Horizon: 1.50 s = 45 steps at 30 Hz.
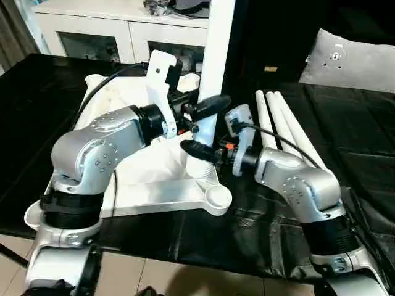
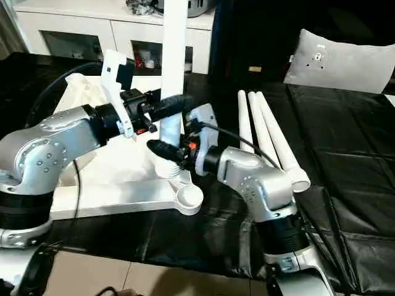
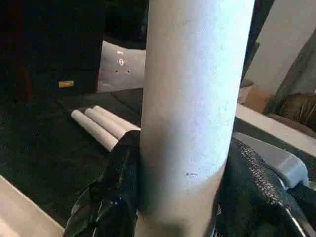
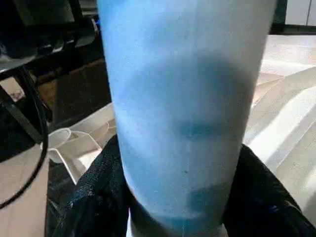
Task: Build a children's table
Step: Insert table leg to table base
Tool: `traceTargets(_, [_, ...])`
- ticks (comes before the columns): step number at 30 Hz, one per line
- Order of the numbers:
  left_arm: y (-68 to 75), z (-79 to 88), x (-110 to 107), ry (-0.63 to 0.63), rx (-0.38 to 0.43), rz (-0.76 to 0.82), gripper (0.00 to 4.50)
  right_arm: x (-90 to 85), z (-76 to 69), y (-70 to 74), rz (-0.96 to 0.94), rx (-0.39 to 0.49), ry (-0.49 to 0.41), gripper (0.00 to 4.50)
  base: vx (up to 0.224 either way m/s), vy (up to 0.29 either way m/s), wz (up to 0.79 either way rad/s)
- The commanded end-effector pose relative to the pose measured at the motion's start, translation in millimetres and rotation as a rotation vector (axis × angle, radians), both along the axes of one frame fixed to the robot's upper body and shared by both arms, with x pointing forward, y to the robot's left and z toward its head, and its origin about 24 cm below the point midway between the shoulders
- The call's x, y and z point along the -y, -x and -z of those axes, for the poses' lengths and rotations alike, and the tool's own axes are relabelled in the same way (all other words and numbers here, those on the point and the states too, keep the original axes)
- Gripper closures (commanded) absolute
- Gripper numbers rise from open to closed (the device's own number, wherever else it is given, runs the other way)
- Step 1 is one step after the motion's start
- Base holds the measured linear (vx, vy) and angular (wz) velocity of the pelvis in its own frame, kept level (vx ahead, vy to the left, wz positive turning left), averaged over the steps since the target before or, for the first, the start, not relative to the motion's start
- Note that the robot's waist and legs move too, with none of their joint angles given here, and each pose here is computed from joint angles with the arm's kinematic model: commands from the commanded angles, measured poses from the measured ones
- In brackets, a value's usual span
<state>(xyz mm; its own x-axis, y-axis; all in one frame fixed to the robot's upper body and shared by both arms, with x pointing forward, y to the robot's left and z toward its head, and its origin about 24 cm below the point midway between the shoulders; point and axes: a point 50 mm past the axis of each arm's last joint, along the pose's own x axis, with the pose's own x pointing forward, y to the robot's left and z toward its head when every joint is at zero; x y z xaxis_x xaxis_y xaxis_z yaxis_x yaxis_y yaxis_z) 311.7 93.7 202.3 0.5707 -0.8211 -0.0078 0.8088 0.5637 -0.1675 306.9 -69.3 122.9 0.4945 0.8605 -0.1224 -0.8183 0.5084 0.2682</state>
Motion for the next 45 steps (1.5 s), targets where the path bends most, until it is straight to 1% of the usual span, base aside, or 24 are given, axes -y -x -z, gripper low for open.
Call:
traceTargets(1, [10.8,-3.2,10.3,0.002,0.038,0.101,1.92,16.3,12.7,-5.1,0.096,-0.026,0.062,2.55,0.000,0.000,0.00])
traceTargets(4, [9.6,4.9,6.6,-0.010,0.032,0.081,1.92,17.8,17.3,-1.9,0.094,-0.023,0.063,2.56,0.000,0.000,0.00])
traceTargets(5, [12.4,13.0,4.7,0.002,0.014,0.095,1.92,19.7,23.5,3.0,0.090,-0.035,0.068,2.57,0.000,0.000,0.00])
traceTargets(7, [16.0,18.0,4.2,0.020,0.003,0.118,1.87,20.9,27.9,7.2,0.086,-0.047,0.072,2.57,0.000,0.000,0.00])
traceTargets(8, [18.4,20.7,3.9,0.033,-0.003,0.134,1.52,21.4,30.4,9.7,0.083,-0.054,0.074,2.57,0.000,0.000,0.00])
traceTargets(10, [26.9,26.0,4.3,0.059,-0.010,0.195,1.45,23.0,35.3,15.8,0.076,-0.069,0.077,2.57,0.000,0.000,0.00])
traceTargets(12, [30.6,28.8,4.5,0.060,-0.013,0.221,1.36,23.8,37.0,17.9,0.074,-0.073,0.080,2.57,0.000,0.000,0.00])
traceTargets(14, [36.6,37.1,3.9,0.051,-0.032,0.255,1.00,25.5,40.0,21.9,0.074,-0.081,0.083,2.57,0.000,0.000,0.00])
traceTargets(15, [36.9,40.4,3.0,0.050,-0.042,0.246,1.00,25.9,40.5,23.1,0.074,-0.083,0.083,2.57,0.000,0.000,0.00])
traceTargets(17, [36.5,40.9,1.9,0.071,-0.050,0.237,0.96,26.0,39.9,23.9,0.074,-0.082,0.079,2.58,0.000,0.000,0.00])
traceTargets(18, [35.8,39.2,1.1,0.098,-0.048,0.232,0.67,25.9,38.7,24.1,0.075,-0.079,0.074,2.59,0.000,0.000,0.00])
traceTargets(19, [35.8,38.1,1.0,0.111,-0.045,0.234,0.55,25.9,38.2,24.0,0.076,-0.078,0.072,2.59,0.000,0.000,0.00])
traceTargets(20, [36.1,29.7,1.2,0.193,-0.032,0.251,0.55,25.4,34.8,23.2,0.070,-0.068,0.058,2.59,0.000,0.000,0.00])
traceTargets(22, [36.7,23.3,1.3,0.255,-0.022,0.269,0.54,24.7,32.3,22.7,0.061,-0.060,0.047,2.59,0.000,0.000,0.00])
traceTargets(23, [37.5,21.6,2.5,0.265,-0.019,0.287,0.44,23.9,30.7,22.4,0.049,-0.053,0.048,2.59,0.000,0.000,0.00])
traceTargets(24, [37.5,21.6,2.5,0.265,-0.019,0.287,0.12,23.9,30.7,22.4,0.049,-0.053,0.048,2.59,0.000,0.000,0.00])
traceTargets(27, [38.2,21.2,3.9,0.267,-0.014,0.307,0.08,22.4,27.9,22.1,0.033,-0.039,0.050,2.59,0.000,0.000,0.00])
traceTargets(32, [29.7,16.8,-2.5,0.353,-0.002,0.239,0.00,19.1,21.4,20.8,0.009,-0.016,0.037,2.59,0.000,0.000,0.00])
traceTargets(33, [21.7,12.1,-11.8,0.414,0.011,0.168,0.00,18.5,19.5,20.2,0.004,-0.011,0.033,2.59,0.000,0.000,0.00])
traceTargets(34, [21.3,11.9,-12.3,0.416,0.011,0.164,0.00,18.5,19.4,20.2,0.003,-0.011,0.033,2.59,0.000,0.000,0.00])
traceTargets(36, [9.6,8.2,-26.4,0.482,0.025,0.058,0.00,17.7,17.8,20.4,-0.013,-0.007,0.031,2.59,0.000,0.000,0.00])
traceTargets(39, [4.4,9.8,-31.5,0.480,0.019,0.012,0.00,17.6,17.2,20.7,-0.019,-0.005,0.032,2.59,0.000,0.000,0.00])
traceTargets(41, [2.4,20.6,-28.3,0.390,-0.018,0.009,0.00,17.5,16.3,21.0,-0.023,-0.001,0.031,2.59,0.000,0.000,0.00])
traceTargets(45, [15.4,25.0,-10.0,0.398,-0.064,0.150,0.00,16.9,15.2,21.0,-0.030,0.002,0.029,2.59,0.000,0.000,0.00])
